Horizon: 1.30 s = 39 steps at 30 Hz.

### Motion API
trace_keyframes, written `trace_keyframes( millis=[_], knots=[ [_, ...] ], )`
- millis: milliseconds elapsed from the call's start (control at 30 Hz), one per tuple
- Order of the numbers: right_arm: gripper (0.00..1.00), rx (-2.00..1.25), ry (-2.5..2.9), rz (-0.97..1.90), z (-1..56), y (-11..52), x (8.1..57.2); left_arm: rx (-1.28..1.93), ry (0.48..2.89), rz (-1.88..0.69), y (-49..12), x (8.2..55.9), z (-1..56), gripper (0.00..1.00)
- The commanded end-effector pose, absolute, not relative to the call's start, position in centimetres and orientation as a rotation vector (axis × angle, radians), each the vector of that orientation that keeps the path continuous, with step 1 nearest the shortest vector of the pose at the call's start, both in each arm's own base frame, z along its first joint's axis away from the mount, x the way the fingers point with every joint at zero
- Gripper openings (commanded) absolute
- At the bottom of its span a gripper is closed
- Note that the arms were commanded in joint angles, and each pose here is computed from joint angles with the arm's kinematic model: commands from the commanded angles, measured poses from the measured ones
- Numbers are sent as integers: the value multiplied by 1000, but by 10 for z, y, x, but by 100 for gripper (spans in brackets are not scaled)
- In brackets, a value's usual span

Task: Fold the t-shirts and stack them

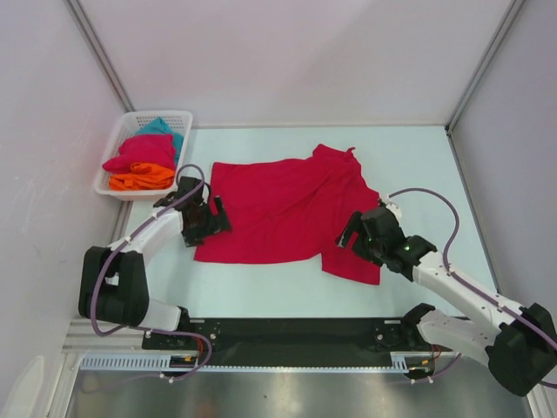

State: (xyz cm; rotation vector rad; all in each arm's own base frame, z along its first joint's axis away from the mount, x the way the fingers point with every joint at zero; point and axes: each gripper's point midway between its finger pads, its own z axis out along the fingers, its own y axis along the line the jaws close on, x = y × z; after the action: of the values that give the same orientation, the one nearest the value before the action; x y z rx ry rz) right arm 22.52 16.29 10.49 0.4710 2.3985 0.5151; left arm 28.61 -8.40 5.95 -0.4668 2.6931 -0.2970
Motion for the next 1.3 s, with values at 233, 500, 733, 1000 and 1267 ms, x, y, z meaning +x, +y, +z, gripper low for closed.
trace_keyframes(
  millis=[233,500,733,1000,1267],
  knots=[
    [91,550,2491,494,70,160,242,-711,2613,-254,-58,256,46,100],
    [91,591,2479,480,66,153,238,-706,2615,-231,-52,240,43,100],
    [90,622,2459,461,70,142,227,-741,2614,-241,-53,235,35,100],
    [88,630,2487,448,67,139,212,-840,2595,-336,-62,237,15,92],
    [87,588,2538,432,62,146,187,-851,2599,-382,-66,239,3,79]
  ],
)
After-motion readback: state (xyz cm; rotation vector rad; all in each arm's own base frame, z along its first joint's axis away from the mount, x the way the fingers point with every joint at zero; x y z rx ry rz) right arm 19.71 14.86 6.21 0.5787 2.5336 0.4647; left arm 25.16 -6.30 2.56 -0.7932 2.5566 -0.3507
